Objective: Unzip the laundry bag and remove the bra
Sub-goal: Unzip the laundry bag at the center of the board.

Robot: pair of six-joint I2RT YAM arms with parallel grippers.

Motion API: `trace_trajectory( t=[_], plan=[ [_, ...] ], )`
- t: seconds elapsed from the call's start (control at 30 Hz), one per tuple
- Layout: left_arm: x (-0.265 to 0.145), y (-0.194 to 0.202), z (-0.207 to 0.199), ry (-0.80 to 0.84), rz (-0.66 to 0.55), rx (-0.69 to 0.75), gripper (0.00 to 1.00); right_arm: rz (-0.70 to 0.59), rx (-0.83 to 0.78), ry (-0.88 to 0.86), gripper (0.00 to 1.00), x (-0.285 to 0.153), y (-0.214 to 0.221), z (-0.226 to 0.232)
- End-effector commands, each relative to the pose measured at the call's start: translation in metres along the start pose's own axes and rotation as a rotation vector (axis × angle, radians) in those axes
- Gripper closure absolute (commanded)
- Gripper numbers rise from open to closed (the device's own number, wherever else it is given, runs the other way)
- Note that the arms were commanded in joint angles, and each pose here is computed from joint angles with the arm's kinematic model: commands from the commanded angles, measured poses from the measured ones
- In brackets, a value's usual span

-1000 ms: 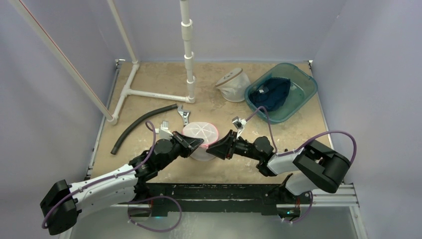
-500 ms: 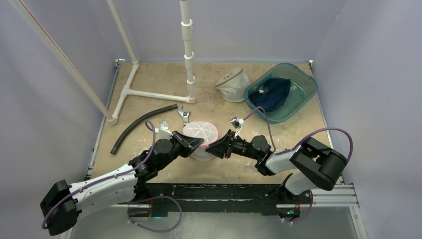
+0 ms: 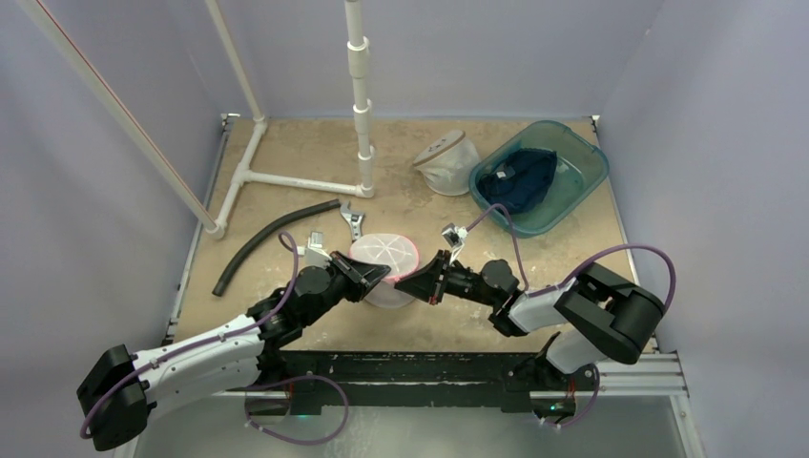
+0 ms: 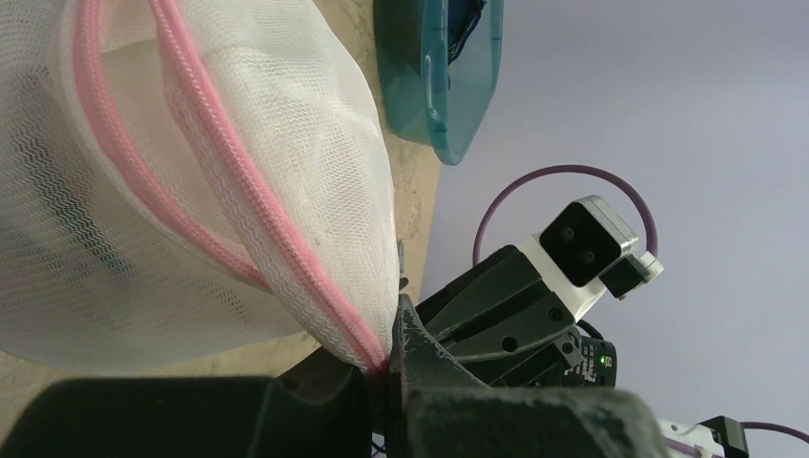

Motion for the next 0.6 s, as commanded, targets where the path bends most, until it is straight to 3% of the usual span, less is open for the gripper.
trace_trajectory(
  t=[0.0, 0.13, 0.37, 0.57],
  plan=[
    [-0.001, -0.004, -0.013, 0.047, -0.008, -0.011, 1.0, -0.037, -0.034, -0.035, 1.0, 0.004, -0.009, 0.009],
    [-0.002, -0.004, -0.011, 0.042, -0.012, -0.007, 1.0, -0.043, -0.06, -0.007, 1.0, 0.0, -0.01, 0.008],
    [-0.008, -0.005, -0.012, 0.047, -0.008, 0.04, 1.0, -0.092, -0.177, 0.294, 1.0, -0.018, -0.02, -0.016],
    [-0.007, 0.002, -0.013, 0.088, 0.046, 0.068, 1.0, -0.126, -0.175, 0.465, 1.0, -0.025, -0.026, -0.03]
  ],
)
Point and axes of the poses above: each gripper's point midway between its finger pads, its own x axis out along the fingers, its own z axis along the line the jaws close on, y = z × x, the point moved 7 cm from there along -x, back along the fingers, and after that the axes turned 14 degrees about x, right-handed, at the moved point
